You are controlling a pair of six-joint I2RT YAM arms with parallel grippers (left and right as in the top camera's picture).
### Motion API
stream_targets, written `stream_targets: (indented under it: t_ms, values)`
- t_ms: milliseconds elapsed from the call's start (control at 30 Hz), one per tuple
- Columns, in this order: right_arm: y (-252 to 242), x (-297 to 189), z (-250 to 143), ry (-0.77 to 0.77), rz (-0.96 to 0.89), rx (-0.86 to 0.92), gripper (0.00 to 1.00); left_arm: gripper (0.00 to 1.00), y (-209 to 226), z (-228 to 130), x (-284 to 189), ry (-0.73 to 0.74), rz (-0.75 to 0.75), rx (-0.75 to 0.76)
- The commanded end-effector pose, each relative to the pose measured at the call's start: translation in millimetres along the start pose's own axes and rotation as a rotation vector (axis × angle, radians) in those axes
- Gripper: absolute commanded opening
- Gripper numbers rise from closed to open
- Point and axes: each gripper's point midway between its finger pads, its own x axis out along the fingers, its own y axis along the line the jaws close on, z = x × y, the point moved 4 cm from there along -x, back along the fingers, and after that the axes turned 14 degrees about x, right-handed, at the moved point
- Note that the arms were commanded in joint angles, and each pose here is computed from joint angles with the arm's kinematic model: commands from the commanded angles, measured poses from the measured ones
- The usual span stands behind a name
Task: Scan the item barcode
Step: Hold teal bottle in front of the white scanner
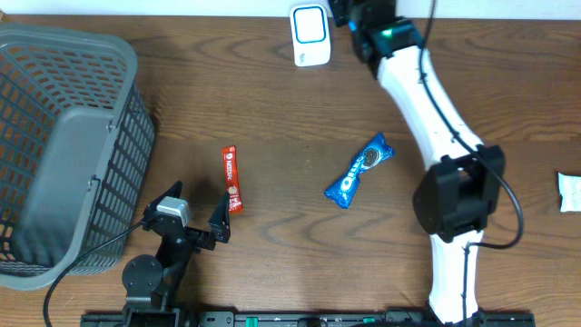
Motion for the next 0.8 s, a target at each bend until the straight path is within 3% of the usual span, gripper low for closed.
stream_targets:
  t_ms: [0, 333, 767]
  values:
    - [13.5, 5.9, 1.2, -0.031, -0.090, -0.127, 0.21, 0.98, -0.8, -13.3, 0.8, 0.043, -0.002, -0.021]
    - [25.6, 36.3, -28.8, -0.060, -0.321, -0.256, 0.19, 0.98, -0.8, -13.3, 0.8, 0.043, -0.002, -0.021]
    - [63.5, 49.5, -56.7, -0.058, -0.360, -0.399, 0.17, 0.98, -0.8, -13.3, 0.8, 0.043, -0.002, -0.021]
